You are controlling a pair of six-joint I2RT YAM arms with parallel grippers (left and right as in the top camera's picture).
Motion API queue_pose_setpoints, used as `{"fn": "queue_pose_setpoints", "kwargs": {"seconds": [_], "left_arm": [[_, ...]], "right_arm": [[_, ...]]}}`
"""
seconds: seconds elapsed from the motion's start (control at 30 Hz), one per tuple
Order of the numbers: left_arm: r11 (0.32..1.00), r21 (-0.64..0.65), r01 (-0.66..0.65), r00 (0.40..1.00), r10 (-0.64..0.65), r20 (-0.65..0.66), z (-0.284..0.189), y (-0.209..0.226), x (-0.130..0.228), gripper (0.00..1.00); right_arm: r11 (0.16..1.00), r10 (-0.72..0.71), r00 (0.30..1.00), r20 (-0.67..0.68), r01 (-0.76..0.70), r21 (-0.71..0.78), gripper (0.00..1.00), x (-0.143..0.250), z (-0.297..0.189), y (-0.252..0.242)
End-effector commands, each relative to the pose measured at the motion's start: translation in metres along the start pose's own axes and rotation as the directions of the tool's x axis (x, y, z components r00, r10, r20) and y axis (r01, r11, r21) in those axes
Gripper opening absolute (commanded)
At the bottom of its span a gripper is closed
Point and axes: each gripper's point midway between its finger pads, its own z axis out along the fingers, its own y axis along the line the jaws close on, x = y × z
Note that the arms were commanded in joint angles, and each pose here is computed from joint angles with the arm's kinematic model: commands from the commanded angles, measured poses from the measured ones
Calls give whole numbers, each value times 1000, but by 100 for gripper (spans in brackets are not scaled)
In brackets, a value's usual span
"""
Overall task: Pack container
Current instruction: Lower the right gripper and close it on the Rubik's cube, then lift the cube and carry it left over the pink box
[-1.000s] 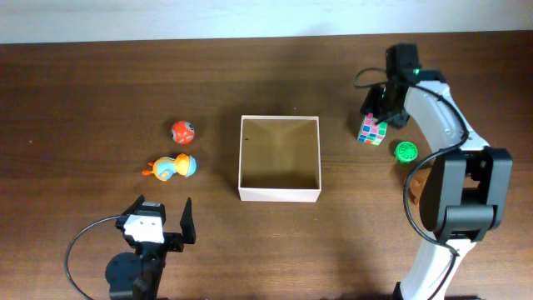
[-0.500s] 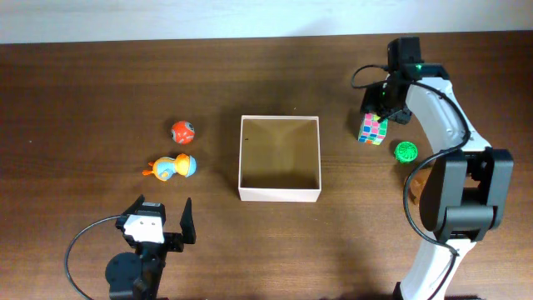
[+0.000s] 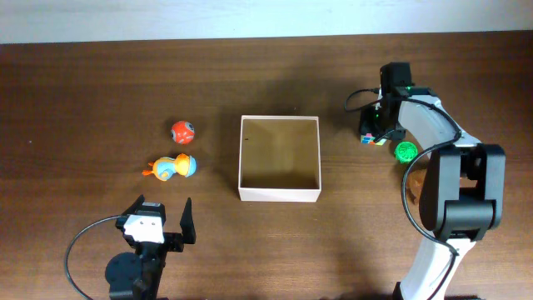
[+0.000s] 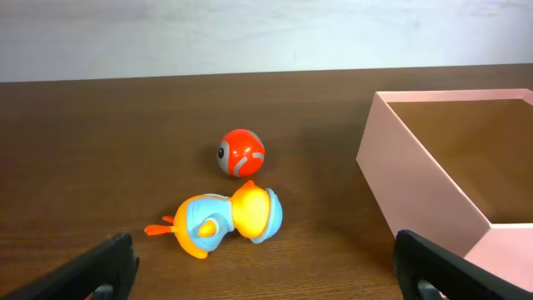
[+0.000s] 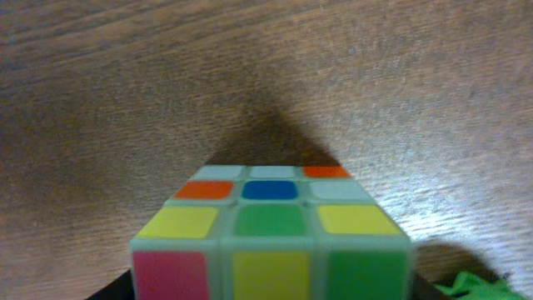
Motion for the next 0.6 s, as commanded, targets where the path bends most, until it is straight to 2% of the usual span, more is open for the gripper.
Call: {"fn": "queue_pose_setpoints", "kwargs": {"seconds": [0.0,0.13,0.57], "left_arm": [[1000,3,-18,1000,18,5,0,0,0,99],[1000,4,-19,1000,19,5,0,0,0,99],[1000,4,-18,1000,18,5,0,0,0,99]], "right_arm": [[1000,-10,1000,-1,10,16,56,2,4,-3],[1000,-9,1000,6,9,15,52,0,4,-3],[1000,-10,1000,0,10,16,52,-5,-6,-2]]}}
